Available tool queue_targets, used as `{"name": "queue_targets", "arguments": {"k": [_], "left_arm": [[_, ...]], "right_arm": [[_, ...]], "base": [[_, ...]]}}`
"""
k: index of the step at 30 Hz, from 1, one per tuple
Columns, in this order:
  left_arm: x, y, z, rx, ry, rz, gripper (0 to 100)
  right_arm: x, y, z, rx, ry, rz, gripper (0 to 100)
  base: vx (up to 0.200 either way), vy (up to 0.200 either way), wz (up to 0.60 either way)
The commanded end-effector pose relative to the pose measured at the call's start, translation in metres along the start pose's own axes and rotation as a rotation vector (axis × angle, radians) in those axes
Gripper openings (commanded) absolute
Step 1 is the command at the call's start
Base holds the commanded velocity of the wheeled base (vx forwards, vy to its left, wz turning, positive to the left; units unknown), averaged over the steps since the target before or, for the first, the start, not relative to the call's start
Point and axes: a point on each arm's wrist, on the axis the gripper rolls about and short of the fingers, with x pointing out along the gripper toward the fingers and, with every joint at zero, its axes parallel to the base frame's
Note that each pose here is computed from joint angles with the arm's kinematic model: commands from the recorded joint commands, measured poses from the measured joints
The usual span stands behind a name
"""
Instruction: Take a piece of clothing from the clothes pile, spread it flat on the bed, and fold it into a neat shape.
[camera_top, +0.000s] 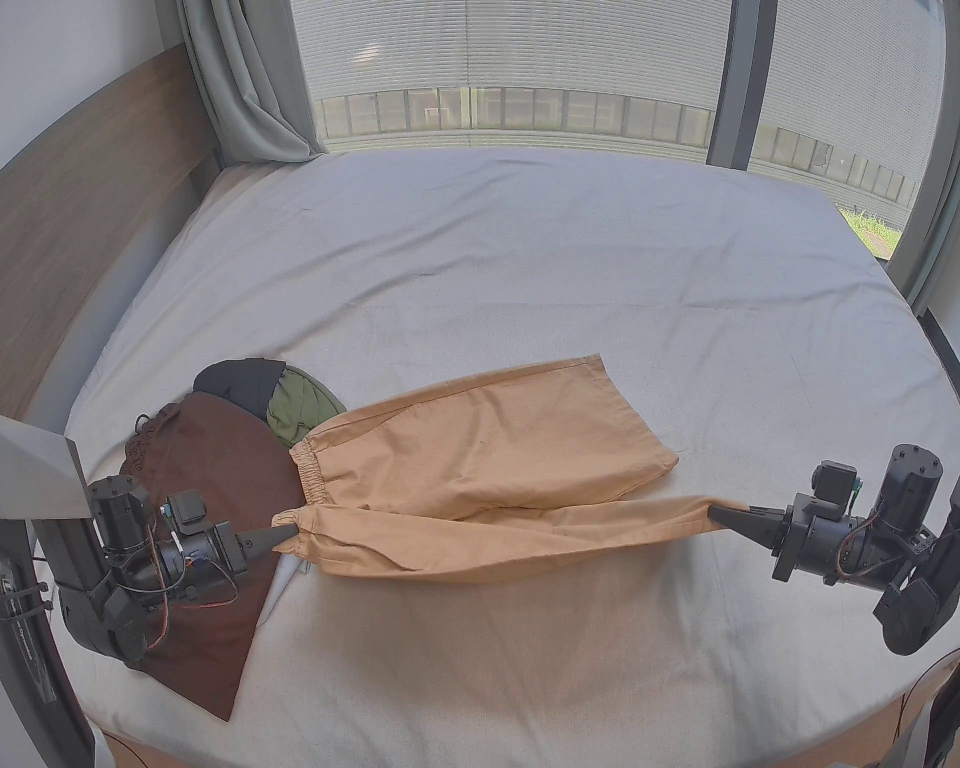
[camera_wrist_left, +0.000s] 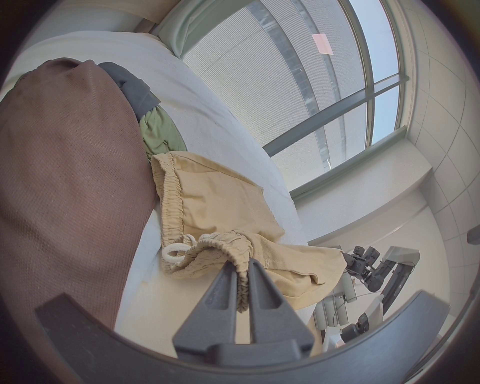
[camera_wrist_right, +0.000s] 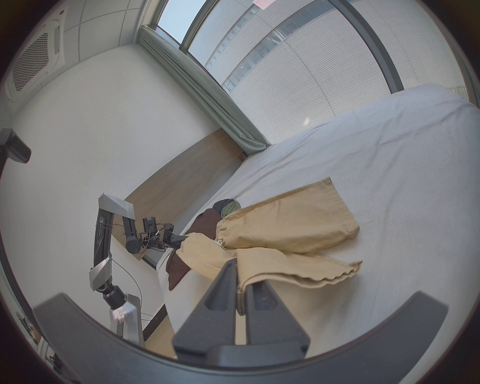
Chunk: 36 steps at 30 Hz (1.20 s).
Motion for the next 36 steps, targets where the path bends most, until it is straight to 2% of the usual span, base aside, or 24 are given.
{"name": "queue_targets", "arguments": {"k": [1, 8, 19, 24, 36], "left_arm": [[0.003, 0.000, 0.007, -0.003, -0.025, -0.002, 0], [0.004, -0.003, 0.015, -0.019, -0.065, 0.013, 0], [0.008, -0.003, 0.023, -0.025, -0.092, 0.005, 0], [0.010, -0.007, 0.027, -0.041, -0.121, 0.019, 0], [0.015, -0.010, 0.037, -0.066, -0.156, 0.001, 0]], "right_arm": [[0.004, -0.001, 0.010, -0.021, -0.036, 0.009, 0], [0.011, -0.003, 0.017, -0.021, -0.069, -0.012, 0], [0.031, 0.004, 0.031, -0.015, -0.120, 0.015, 0], [0.040, -0.001, 0.036, -0.029, -0.138, 0.021, 0], [0.051, -0.012, 0.056, 0.015, -0.204, 0.029, 0]], "base": [[0.000, 0.000, 0.00], [0.000, 0.000, 0.00], [0.000, 0.000, 0.00], [0.000, 0.000, 0.00], [0.000, 0.000, 0.00]]}}
